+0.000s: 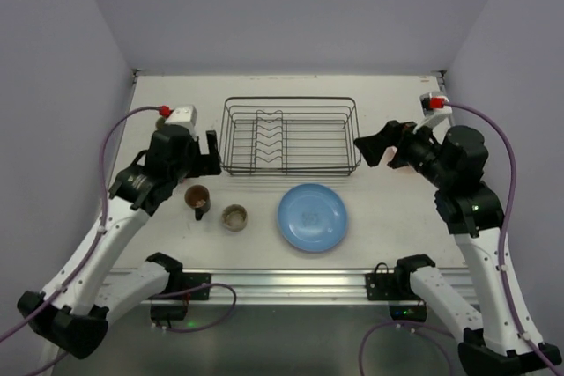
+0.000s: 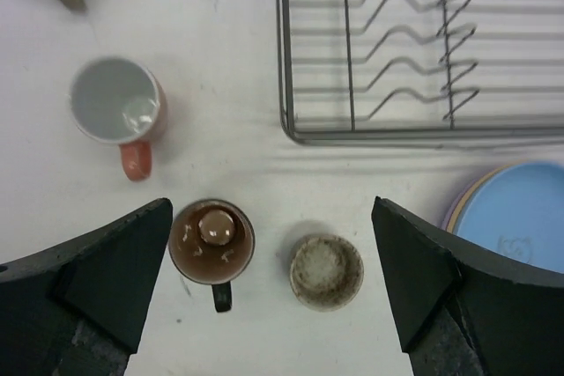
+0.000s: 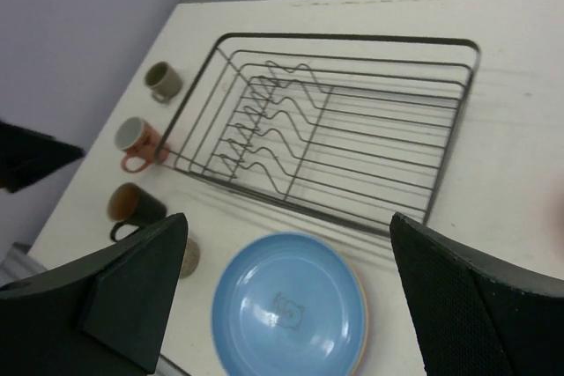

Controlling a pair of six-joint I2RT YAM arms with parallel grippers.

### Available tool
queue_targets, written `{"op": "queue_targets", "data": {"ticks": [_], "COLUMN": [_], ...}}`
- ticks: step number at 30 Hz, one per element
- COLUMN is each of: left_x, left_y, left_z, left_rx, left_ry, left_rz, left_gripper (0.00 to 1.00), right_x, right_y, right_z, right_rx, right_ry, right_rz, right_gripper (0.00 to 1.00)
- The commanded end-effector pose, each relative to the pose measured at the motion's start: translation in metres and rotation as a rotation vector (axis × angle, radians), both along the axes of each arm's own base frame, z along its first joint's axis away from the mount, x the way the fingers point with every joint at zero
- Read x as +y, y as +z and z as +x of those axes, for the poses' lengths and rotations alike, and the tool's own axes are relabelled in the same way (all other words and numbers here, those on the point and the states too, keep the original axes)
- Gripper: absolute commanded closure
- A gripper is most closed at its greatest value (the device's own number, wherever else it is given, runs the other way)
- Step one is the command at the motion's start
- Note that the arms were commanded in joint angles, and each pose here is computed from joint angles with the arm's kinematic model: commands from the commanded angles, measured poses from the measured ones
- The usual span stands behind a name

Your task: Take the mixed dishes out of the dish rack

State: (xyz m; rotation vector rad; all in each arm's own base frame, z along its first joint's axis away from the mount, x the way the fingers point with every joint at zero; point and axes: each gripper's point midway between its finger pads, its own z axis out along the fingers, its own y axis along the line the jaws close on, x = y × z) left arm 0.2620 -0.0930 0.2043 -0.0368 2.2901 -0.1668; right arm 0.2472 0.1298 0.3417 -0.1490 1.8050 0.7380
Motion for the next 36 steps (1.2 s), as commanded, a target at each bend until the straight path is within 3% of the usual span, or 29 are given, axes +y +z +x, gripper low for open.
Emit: {"op": "queue_targets", "data": {"ticks": [1,3,8,14,19,26,36], "left_x": [0.030,0.046,0.083,0.105,0.123,0.130,0.140], "left_y": [0.088,0.104,0.134,0.159,0.176,0.169,0.155], "left_z": [0.011,0.003,-0.022,-0.058,-0.093,-0.126,-0.131], "left_rx": [-0.339,-0.388,-0.438,-0.485,-0.571,-0.596,-0.643], "left_ry": [0.114,0.173,0.312,0.328,0.342,0.317,0.362], "left_rz": [-0.003,0.017,0.073,0.089,0.066,0.006,0.008], "left_gripper": [0.00,0.00,0.00,0.00,0.00,0.00,0.00], "right_x": [-0.059,-0.081,-0.080,-0.120,-0.124,-0.130,-0.131], "right_y": [0.008,0.006,0.013,0.006,0.005,0.006,0.006], "right_z": [-0.004,-0.015,-0.048,-0.073,-0.101,-0.126,-0.129], "right_rx": [0.021,0.041,0.050,0.079,0.004,-0.071,-0.096], "right_ry": [-0.318,-0.435,-0.403,-0.546,-0.508,-0.499,-0.504], "right_rz": [-0.149,-0.195,-0.203,-0.301,-0.272,-0.229,-0.215], "right_gripper": [0.01,0.01,0.01,0.01,0.01,0.01,0.01]}}
